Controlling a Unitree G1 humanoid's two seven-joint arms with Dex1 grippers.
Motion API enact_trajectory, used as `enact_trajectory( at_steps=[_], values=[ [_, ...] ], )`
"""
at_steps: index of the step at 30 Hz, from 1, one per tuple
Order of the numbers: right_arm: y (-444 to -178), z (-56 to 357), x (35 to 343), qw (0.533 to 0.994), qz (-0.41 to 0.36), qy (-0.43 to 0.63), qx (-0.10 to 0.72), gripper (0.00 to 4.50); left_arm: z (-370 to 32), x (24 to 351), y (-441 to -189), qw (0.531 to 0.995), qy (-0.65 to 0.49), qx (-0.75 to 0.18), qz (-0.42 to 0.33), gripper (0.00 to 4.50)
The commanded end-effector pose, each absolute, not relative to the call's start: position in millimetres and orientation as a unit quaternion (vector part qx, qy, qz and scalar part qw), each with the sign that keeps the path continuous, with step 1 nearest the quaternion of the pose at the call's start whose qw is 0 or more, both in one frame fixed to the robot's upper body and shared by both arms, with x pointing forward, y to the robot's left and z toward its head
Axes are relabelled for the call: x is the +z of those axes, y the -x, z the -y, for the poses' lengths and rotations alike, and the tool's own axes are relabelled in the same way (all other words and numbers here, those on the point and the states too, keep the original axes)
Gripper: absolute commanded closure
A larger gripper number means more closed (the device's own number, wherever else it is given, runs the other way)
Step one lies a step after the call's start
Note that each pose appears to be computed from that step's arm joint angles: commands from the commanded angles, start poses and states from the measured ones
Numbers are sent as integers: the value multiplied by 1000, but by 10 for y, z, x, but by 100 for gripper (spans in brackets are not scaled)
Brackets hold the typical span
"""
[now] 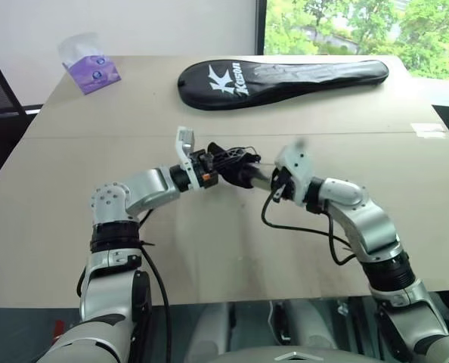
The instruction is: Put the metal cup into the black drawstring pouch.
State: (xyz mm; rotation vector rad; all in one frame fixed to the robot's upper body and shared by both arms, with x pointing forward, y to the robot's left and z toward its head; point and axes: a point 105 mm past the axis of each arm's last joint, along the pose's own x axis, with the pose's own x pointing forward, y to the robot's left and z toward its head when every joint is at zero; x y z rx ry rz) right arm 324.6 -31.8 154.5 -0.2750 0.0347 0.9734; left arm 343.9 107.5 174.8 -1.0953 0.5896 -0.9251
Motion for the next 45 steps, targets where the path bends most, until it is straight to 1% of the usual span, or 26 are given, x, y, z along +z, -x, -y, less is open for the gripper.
enact_trajectory(
  at_steps=[1, 7, 9, 14, 15, 17, 26, 29, 32, 35, 37, 39, 41, 45],
  values=[
    [-3277, 285, 1602, 877, 0, 134, 462, 273, -1061, 1851, -3410, 711, 484, -442, -254, 450],
    [-3325, 283, 1558, 881, 4, 108, 461, 273, -1079, 1849, -3399, 719, 468, -446, -256, 450],
    [-3349, 258, 1563, 880, 3, 91, 466, 273, -1056, 1837, -3371, 717, 463, -451, -260, 450],
    [-3473, 55, 1432, 871, -8, 108, 479, 273, -920, 1802, -3234, 706, 443, -479, -274, 450],
    [-3479, 29, 1435, 869, -7, 106, 483, 374, -909, 1803, -3221, 706, 442, -481, -274, 450],
    [-3492, -14, 1465, 865, -3, 107, 490, 447, -906, 1805, -3212, 706, 441, -482, -273, 450],
    [-3546, -68, 1462, 859, 8, 144, 492, 447, -908, 1800, -3239, 713, 447, -472, -264, 450],
    [-3556, -78, 1545, 859, 18, 136, 493, 447, -934, 1800, -3278, 716, 453, -461, -263, 450],
    [-3578, -77, 1683, 860, 35, 127, 494, 447, -940, 1880, -3306, 712, 464, -462, -253, 450],
    [-3510, -169, 1805, 843, 57, 115, 522, 447, -759, 2251, -3231, 687, 476, -509, -208, 450],
    [-3465, -238, 1850, 836, 67, 100, 536, 447, -682, 2337, -3179, 677, 480, -519, -204, 450],
    [-3471, -307, 1853, 835, 68, 91, 539, 447, -628, 2312, -3131, 674, 482, -517, -214, 450],
    [-3515, -349, 1804, 839, 66, 90, 533, 447, -629, 2195, -3092, 680, 482, -504, -228, 450],
    [-3548, -290, 1783, 843, 62, 105, 524, 447, -750, 2026, -3132, 695, 501, -460, -234, 450]
  ],
)
